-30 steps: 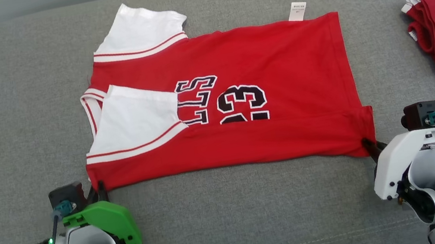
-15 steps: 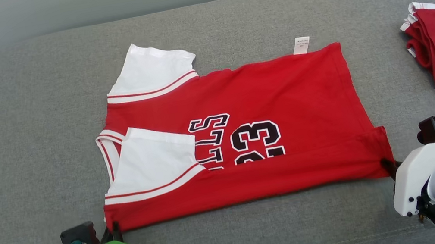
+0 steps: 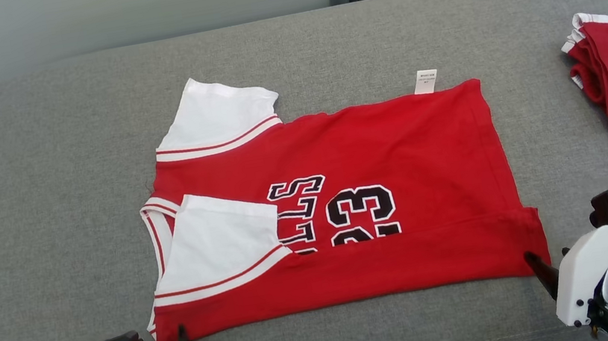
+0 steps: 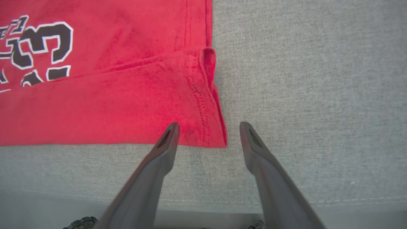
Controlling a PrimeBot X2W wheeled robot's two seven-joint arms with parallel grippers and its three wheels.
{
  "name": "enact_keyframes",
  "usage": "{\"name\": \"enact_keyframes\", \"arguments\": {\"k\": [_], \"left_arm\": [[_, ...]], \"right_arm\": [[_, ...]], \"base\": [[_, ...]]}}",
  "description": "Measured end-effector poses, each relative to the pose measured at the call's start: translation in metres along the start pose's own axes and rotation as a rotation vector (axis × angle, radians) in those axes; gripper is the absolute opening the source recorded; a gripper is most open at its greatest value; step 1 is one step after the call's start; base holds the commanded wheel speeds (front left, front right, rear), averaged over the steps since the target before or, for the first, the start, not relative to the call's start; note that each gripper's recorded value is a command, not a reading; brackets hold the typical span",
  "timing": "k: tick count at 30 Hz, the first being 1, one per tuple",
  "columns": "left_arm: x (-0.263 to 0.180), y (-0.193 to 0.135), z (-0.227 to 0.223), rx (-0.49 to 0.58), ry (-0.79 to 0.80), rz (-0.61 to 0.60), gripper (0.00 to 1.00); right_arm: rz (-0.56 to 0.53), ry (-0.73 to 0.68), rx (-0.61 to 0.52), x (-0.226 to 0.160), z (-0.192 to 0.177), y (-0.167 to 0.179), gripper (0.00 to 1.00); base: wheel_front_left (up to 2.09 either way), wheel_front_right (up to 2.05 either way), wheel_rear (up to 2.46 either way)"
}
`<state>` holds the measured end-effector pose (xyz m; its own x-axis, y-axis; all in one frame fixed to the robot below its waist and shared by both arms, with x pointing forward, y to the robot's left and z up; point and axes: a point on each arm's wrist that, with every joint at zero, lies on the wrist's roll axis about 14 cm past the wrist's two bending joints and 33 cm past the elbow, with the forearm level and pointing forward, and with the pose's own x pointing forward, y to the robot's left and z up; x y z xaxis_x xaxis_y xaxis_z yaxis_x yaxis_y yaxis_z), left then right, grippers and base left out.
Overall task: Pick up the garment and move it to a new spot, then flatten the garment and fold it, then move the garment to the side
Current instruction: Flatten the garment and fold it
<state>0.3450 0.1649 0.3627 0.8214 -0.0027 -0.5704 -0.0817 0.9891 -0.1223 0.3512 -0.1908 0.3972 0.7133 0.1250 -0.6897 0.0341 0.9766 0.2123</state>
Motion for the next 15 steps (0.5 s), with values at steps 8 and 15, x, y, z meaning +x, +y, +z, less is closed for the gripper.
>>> {"name": "enact_keyframes", "arguments": {"k": [8, 15], "left_arm": [[-0.013, 0.007, 0.046, 0.001, -0.231, 0.040, 1.00], [-0.039, 0.007, 0.099, 0.001, -0.449, 0.042, 1.00]], "right_arm": [[-0.016, -0.156, 0.040, -0.016, 0.019, -0.006, 1.00], [0.031, -0.337, 0.048, -0.031, 0.041, 0.007, 1.00]], "base": [[0.00, 0.00, 0.00], [0.00, 0.00, 0.00]]}}
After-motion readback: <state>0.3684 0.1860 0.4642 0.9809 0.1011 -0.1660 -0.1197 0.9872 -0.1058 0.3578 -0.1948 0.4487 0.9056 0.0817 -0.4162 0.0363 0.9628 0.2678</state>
